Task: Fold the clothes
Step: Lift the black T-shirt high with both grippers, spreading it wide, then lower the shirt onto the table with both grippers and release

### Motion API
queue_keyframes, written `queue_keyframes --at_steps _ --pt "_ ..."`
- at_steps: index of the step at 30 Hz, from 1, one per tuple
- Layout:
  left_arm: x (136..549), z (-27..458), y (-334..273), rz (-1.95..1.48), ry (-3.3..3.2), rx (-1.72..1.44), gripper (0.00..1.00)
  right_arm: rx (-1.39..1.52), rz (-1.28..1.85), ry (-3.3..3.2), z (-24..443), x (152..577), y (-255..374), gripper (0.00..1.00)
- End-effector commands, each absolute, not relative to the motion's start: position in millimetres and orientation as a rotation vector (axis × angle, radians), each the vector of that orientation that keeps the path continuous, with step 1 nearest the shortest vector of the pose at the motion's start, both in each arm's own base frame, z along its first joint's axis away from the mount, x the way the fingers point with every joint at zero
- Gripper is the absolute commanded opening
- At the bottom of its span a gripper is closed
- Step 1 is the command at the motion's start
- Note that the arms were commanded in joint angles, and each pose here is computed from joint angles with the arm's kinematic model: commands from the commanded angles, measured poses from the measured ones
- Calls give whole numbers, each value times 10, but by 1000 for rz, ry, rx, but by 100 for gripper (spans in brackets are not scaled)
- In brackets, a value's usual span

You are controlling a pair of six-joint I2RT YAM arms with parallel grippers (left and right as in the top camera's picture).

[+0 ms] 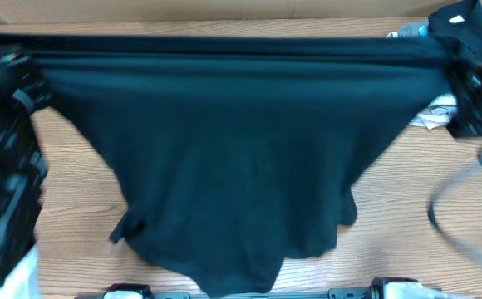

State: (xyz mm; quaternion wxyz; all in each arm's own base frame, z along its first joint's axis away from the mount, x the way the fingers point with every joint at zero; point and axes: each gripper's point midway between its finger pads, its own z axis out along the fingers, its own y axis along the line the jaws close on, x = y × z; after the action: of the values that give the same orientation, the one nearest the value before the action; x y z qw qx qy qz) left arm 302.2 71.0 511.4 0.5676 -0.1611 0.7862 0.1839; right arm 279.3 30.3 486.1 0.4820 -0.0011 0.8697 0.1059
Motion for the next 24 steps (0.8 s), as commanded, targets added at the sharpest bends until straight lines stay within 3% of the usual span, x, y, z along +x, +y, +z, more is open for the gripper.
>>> queue_keyframes --at_steps 1,11,17,24 --pt "3244 4842 1049 681 1901 -506 4 136 59 2252 4479 3194 -72 4" --pt "4472 3592 945 706 2163 -484 4 146 59 2540 3248 4414 -103 4" --pt "5229 2459 817 679 2326 -414 4 134 109 2592 2444 5161 -53 4" --pt "5803 1511 743 640 2354 -396 4 139 112 2577 1816 5698 -61 4"
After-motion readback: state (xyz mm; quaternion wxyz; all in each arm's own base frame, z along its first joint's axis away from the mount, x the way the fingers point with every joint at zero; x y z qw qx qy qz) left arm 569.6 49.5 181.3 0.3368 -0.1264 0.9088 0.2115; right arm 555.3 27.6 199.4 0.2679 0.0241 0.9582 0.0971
